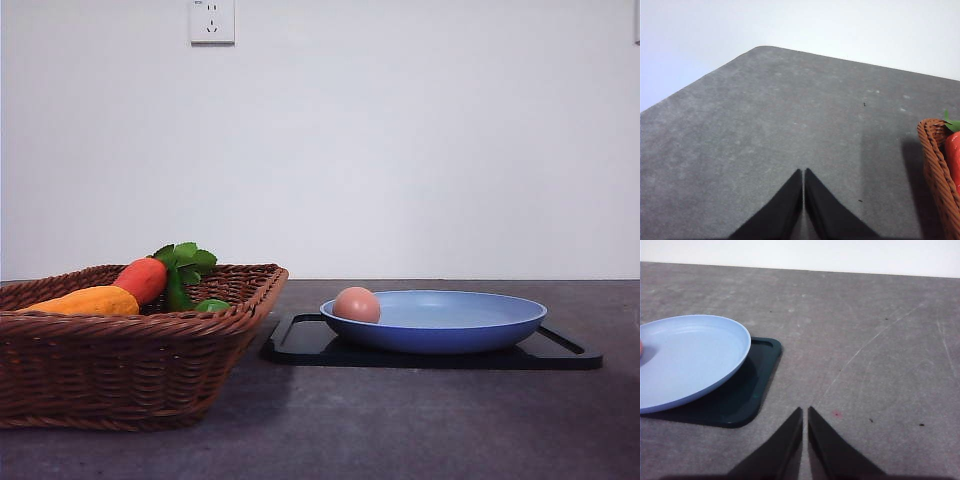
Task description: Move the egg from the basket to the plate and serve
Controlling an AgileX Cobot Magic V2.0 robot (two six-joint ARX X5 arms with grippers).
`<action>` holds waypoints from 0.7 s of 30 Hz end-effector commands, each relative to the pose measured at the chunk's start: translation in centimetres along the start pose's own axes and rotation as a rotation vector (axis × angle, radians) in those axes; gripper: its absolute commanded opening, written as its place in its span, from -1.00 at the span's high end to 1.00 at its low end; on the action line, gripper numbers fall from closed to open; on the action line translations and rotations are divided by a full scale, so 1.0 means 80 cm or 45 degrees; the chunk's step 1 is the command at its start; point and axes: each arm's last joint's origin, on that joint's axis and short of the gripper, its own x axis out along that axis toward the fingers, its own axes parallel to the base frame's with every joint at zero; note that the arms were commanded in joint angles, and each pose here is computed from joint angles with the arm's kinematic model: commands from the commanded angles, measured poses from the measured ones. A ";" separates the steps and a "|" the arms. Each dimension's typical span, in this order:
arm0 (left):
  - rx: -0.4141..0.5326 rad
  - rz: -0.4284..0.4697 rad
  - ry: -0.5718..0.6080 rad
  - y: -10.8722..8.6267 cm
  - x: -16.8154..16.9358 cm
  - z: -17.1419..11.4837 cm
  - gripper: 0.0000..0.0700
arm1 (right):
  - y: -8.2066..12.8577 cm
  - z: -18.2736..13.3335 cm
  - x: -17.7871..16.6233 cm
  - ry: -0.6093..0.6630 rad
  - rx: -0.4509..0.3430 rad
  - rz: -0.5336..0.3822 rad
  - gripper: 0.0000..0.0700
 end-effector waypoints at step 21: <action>0.003 0.005 0.046 0.001 0.003 -0.011 1.00 | 0.000 -0.002 0.001 0.000 0.035 -0.008 1.00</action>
